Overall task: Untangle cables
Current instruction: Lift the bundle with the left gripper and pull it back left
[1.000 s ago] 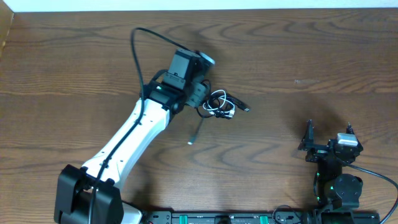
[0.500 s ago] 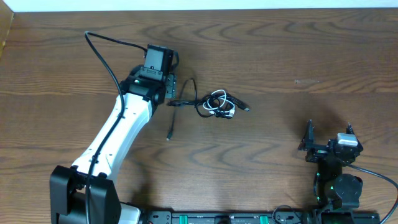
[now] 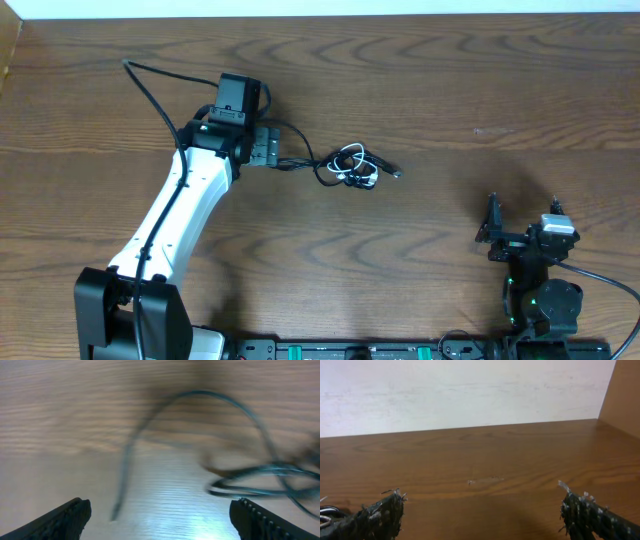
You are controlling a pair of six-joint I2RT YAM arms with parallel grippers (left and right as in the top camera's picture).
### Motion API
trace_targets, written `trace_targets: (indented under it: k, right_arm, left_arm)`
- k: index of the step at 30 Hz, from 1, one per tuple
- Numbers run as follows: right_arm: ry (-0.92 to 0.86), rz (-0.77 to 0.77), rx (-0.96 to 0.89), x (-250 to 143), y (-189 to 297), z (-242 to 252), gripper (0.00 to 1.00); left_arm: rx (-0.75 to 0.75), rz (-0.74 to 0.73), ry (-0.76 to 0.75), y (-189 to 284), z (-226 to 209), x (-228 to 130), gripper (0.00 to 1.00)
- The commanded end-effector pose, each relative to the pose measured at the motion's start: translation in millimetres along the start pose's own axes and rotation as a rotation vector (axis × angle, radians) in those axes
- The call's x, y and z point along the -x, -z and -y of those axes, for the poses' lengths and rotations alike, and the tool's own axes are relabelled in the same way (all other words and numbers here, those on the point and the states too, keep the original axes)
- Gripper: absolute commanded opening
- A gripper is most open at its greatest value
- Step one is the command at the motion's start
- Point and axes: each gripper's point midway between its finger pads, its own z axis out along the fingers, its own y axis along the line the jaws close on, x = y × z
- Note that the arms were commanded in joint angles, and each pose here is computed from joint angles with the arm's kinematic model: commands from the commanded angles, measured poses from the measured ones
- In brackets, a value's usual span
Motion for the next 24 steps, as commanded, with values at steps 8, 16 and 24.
trace_targets:
  k: [8, 16, 24]
  right_arm:
    - [-0.027, -0.001, 0.017, -0.5, 0.3, -3.4, 0.99]
    - [-0.027, -0.001, 0.017, -0.4, 0.4, -3.5, 0.99]
    - [-0.027, -0.001, 0.017, -0.5, 0.3, -3.4, 0.99]
  left_arm:
    - [-0.396, -0.038, -0.494, -14.3, 65.6, -28.8, 0.93]
    - [-0.434, -0.067, -0.779, -60.1, 72.0, -44.6, 0.94]
    - [-0.442, -0.088, -0.780, -85.2, 76.0, -49.9, 0.77]
